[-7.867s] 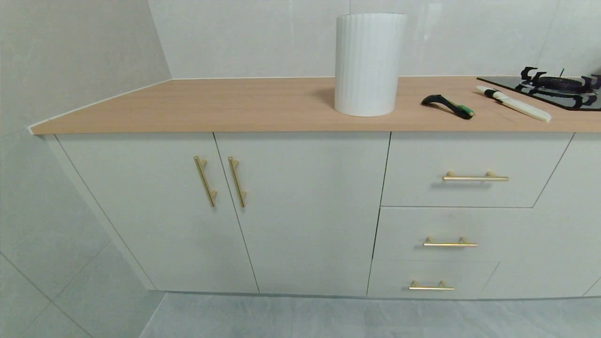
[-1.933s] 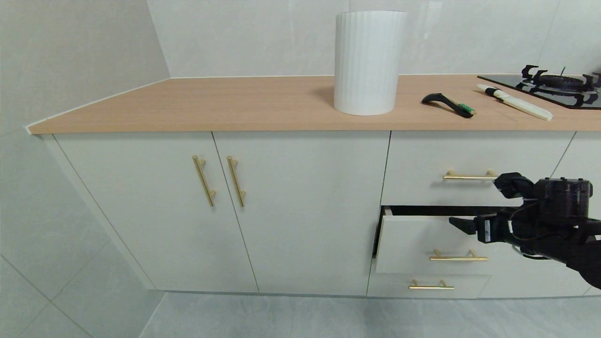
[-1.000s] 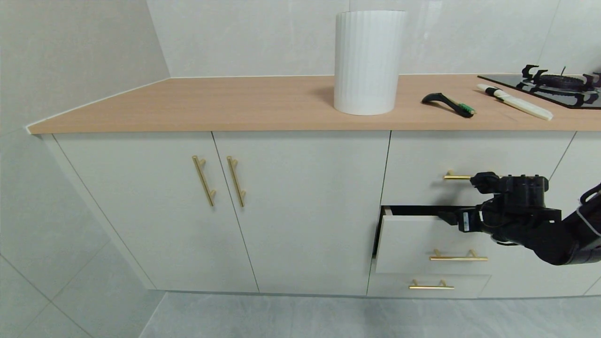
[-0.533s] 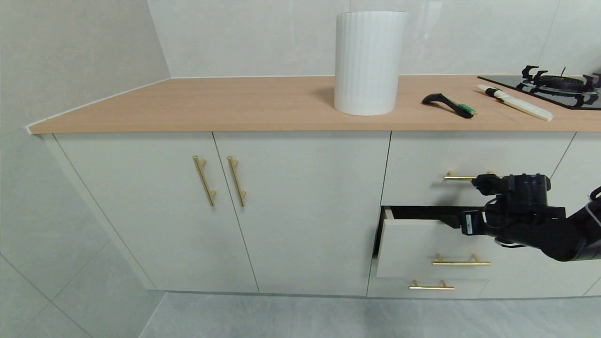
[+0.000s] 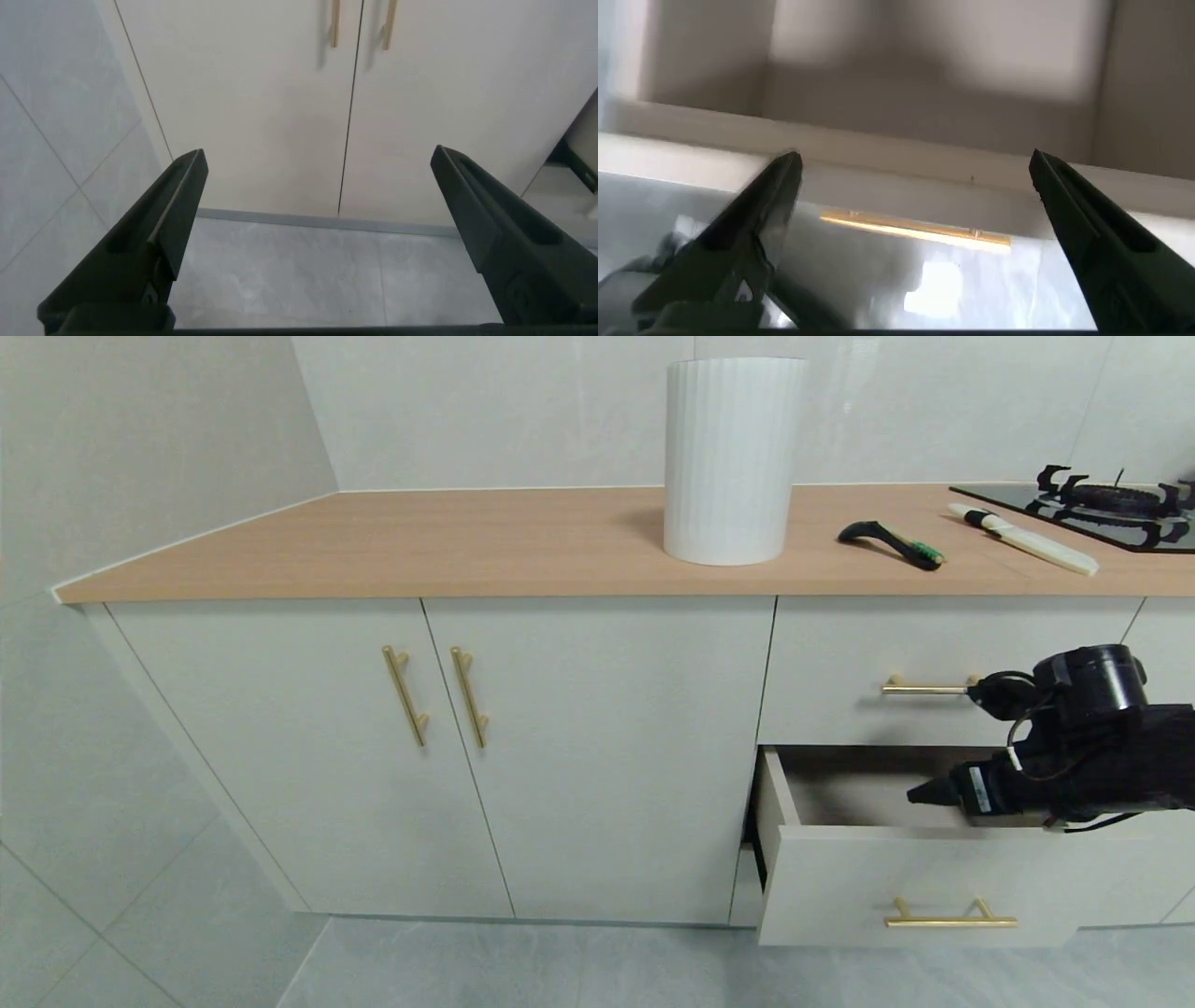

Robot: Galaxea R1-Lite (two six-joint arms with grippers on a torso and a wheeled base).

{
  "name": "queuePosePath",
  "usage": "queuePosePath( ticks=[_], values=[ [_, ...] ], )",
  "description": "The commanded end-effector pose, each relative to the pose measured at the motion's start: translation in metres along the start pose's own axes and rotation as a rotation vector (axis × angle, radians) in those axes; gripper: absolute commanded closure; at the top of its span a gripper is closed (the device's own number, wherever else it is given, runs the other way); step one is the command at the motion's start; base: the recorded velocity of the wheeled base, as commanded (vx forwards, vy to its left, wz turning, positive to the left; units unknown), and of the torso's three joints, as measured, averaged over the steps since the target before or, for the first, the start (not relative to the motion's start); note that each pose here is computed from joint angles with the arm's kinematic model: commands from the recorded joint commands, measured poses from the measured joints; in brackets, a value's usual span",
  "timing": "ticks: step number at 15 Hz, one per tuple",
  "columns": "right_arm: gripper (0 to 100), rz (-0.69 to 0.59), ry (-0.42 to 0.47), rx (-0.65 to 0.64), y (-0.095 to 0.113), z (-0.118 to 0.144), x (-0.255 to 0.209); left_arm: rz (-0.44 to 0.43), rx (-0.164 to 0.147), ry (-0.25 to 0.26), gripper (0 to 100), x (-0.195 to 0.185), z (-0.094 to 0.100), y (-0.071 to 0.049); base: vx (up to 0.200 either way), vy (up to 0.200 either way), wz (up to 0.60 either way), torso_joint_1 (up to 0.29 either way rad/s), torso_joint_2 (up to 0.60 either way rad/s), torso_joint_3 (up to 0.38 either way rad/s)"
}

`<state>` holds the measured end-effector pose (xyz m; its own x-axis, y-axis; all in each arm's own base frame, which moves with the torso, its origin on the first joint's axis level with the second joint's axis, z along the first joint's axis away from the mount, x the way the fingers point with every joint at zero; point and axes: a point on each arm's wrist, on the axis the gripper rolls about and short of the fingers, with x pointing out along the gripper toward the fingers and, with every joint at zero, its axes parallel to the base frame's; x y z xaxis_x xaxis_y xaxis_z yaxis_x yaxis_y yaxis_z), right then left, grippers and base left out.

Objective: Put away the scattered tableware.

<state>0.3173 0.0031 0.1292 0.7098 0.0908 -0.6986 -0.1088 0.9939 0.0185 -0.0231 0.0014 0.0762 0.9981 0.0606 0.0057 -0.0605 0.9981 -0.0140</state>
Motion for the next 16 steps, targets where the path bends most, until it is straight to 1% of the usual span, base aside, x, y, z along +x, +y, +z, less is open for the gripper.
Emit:
queuePosePath(
  ticks=[1, 3, 4, 6, 8, 9, 13, 16],
  values=[
    [0, -0.003, -0.08, -0.003, 0.001, 0.014, -0.018, 0.001, 0.0, 0.001, 0, 0.0, 0.0, 0.0, 0.0, 0.0, 0.0, 0.0, 0.0, 0.0],
    [0, -0.001, -0.07, -0.003, 0.001, 0.013, -0.015, 0.001, 0.0, 0.001, 0, 0.0, 0.0, 0.0, 0.0, 0.0, 0.0, 0.0, 0.0, 0.0],
    [0, 0.0, -0.044, -0.001, 0.0, 0.01, -0.007, 0.001, 0.0, 0.001, 0, 0.0, 0.0, 0.0, 0.0, 0.0, 0.0, 0.0, 0.0, 0.0],
    [0, 0.003, 0.02, 0.003, 0.0, 0.001, 0.011, 0.001, 0.0, 0.001, 0, 0.0, 0.0, 0.0, 0.0, 0.0, 0.0, 0.0, 0.0, 0.0],
    [0, 0.012, 0.126, 0.009, 0.002, -0.011, 0.018, 0.001, 0.0, 0.001, 0, 0.0, 0.0, 0.0, 0.0, 0.0, 0.0, 0.0, 0.0, 0.0],
    [0, 0.016, 0.162, 0.012, 0.002, -0.015, 0.018, 0.001, 0.0, 0.001, 0, 0.0, 0.0, 0.0, 0.0, 0.0, 0.0, 0.0, 0.0, 0.0],
    [0, 0.033, 0.239, 0.003, 0.009, -0.029, 0.02, 0.001, 0.0, 0.001, 0, 0.0, 0.0, 0.0, 0.0, 0.0, 0.0, 0.0, 0.0, 0.0],
    [0, 0.034, 0.272, 0.004, 0.01, -0.041, 0.015, 0.001, 0.0, 0.001, 0, 0.0, 0.0, 0.0, 0.0, 0.0, 0.0, 0.0, 0.0, 0.0]
  ],
)
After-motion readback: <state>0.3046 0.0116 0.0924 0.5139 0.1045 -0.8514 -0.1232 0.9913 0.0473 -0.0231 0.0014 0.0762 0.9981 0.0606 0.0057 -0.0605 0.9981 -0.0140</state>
